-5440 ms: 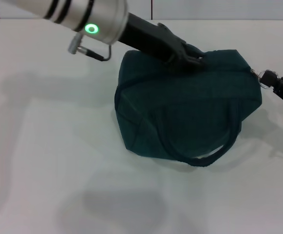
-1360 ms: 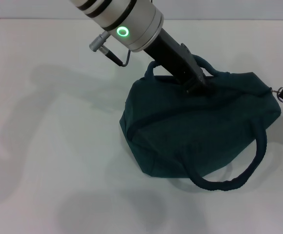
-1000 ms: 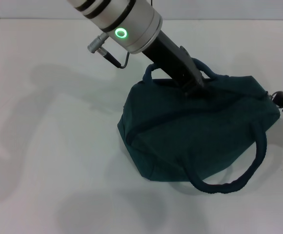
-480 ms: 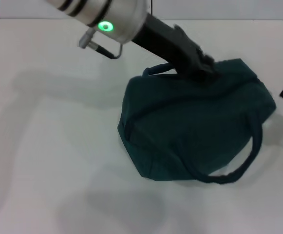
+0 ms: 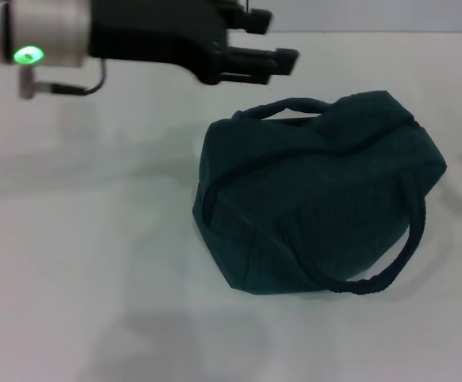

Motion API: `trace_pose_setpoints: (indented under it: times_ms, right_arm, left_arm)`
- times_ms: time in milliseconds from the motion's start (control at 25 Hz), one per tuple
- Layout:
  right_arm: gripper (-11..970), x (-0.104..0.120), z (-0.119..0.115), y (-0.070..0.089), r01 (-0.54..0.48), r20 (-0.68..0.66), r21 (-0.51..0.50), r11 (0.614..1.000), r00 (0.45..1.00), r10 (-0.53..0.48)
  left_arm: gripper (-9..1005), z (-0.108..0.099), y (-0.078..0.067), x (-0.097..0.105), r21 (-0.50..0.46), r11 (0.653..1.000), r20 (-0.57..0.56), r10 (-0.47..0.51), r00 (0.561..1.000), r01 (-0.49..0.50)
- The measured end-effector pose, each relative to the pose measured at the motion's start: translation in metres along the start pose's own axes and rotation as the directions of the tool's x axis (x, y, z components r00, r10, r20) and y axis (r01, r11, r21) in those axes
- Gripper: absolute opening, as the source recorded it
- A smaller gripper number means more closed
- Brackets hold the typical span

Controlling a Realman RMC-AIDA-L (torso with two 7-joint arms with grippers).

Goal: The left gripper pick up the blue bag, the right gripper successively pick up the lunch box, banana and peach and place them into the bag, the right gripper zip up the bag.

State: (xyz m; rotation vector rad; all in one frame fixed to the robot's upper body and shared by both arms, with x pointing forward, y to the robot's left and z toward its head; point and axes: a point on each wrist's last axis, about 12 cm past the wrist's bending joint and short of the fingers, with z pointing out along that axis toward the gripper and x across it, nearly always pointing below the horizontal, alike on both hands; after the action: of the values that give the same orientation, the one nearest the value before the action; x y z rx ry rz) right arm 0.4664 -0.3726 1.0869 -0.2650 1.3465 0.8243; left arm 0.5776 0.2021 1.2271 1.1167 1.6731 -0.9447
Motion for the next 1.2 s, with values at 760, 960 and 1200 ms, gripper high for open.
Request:
trace_pose_setpoints:
  times_ms: [760, 960, 1200]
  right_arm:
    - [871, -0.068, 0.136, 0.030, -0.110, -0.421, -0.619, 0.778, 0.883, -0.210]
    - [870, -0.039, 0.152, 0.050, -0.196, -0.521, -0.656, 0.729, 0.816, -0.249]
    - [869, -0.033, 0.150, 0.056, -0.199, -0.510, -0.670, 0.715, 0.823, -0.249]
  left_arm:
    - [874, -0.050, -0.035, 0.085, 0.176, 0.984, 0.170, -0.072, 0.983, 0.041]
    - [874, -0.054, -0.045, 0.092, 0.230, 0.973, 0.212, -0.050, 0.976, 0.000]
    - [874, -0.059, -0.052, 0.108, 0.247, 0.969, 0.228, -0.058, 0.972, 0.000]
